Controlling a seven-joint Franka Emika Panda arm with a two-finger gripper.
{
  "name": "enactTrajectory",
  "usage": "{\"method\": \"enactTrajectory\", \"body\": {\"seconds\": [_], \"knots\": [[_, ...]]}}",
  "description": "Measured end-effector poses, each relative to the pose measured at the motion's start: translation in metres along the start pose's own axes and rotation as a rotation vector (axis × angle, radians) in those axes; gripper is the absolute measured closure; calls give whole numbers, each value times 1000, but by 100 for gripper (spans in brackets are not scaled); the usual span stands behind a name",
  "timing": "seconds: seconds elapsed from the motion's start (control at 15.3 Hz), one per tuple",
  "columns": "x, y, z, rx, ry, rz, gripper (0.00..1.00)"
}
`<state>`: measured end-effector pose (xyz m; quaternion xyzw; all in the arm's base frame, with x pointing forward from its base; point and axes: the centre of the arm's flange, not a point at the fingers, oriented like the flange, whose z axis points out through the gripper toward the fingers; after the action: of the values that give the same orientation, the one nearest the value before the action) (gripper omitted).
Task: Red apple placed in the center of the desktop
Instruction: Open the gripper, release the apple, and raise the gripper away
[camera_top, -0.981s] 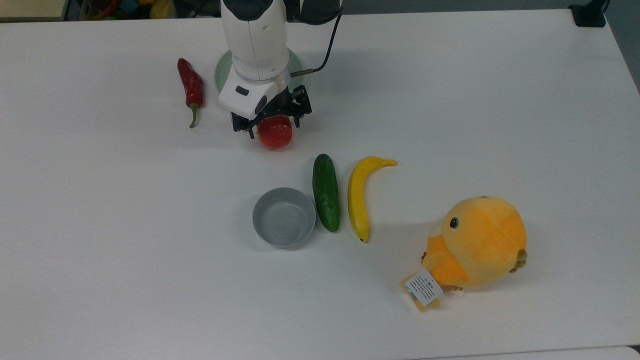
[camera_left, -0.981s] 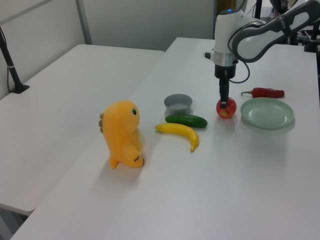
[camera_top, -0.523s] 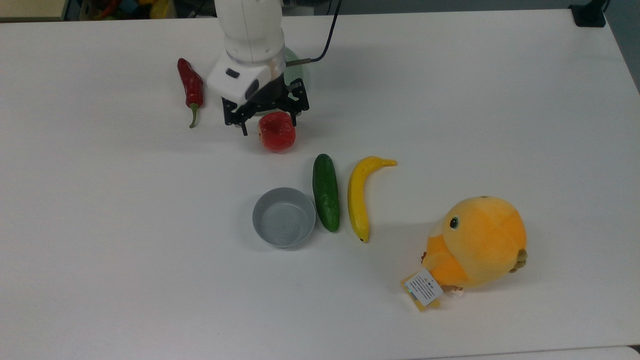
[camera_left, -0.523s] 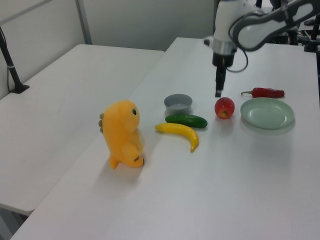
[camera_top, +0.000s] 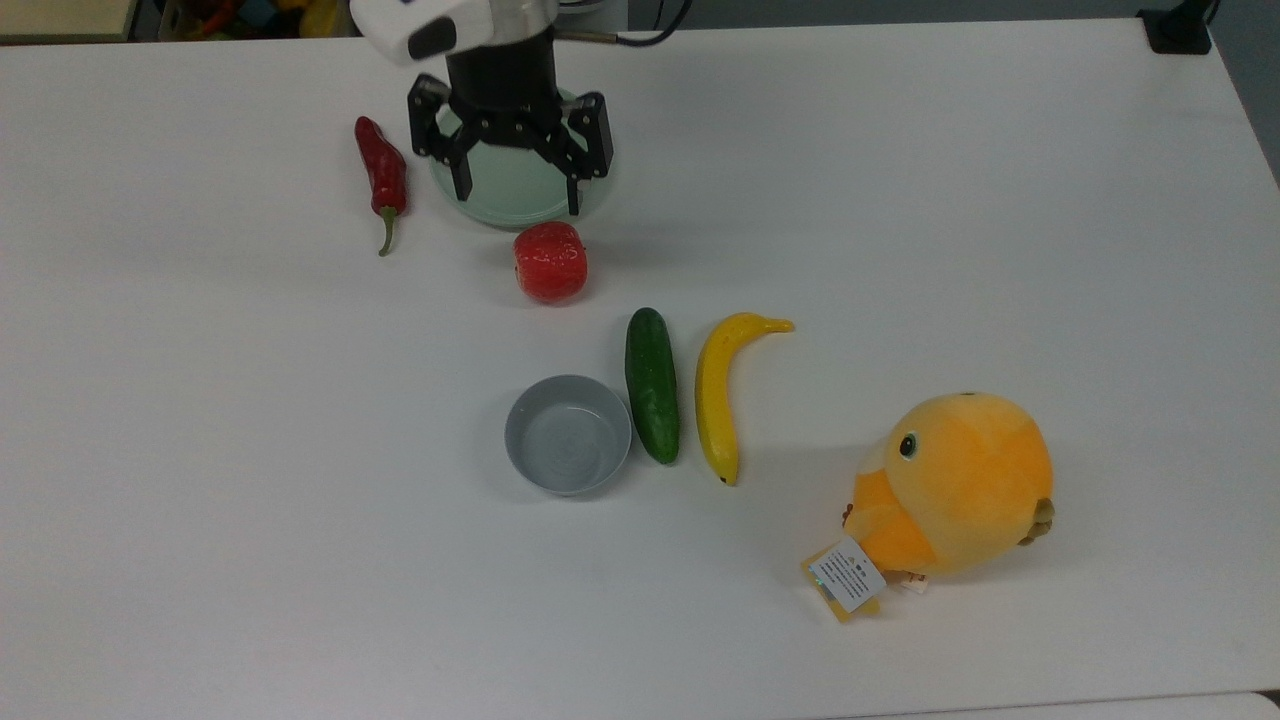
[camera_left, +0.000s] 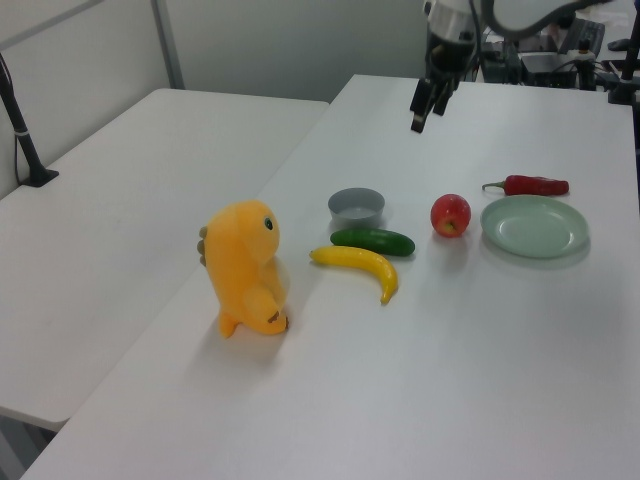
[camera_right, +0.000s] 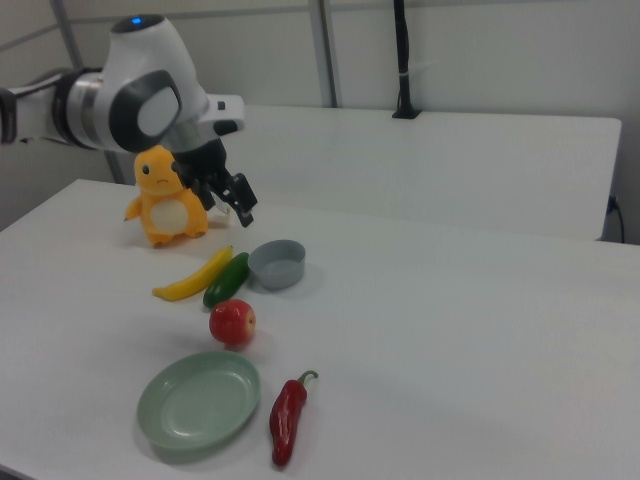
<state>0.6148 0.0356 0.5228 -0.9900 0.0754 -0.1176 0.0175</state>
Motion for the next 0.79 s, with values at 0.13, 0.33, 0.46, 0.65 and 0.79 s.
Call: {"method": "enactTrajectory", "body": {"seconds": [0.13,0.33,0.46,0.65,0.79], "knots": [[-9,-1,-20,-10,-35,32,0],[-33,-2,-60,-35,-98,28,0],[-40,-1,-75,-41,-104,-34,0],[-40,-3,-75,-38,-107,-94,0],[-42,-10,-71,-35,-116,-130,0]]}}
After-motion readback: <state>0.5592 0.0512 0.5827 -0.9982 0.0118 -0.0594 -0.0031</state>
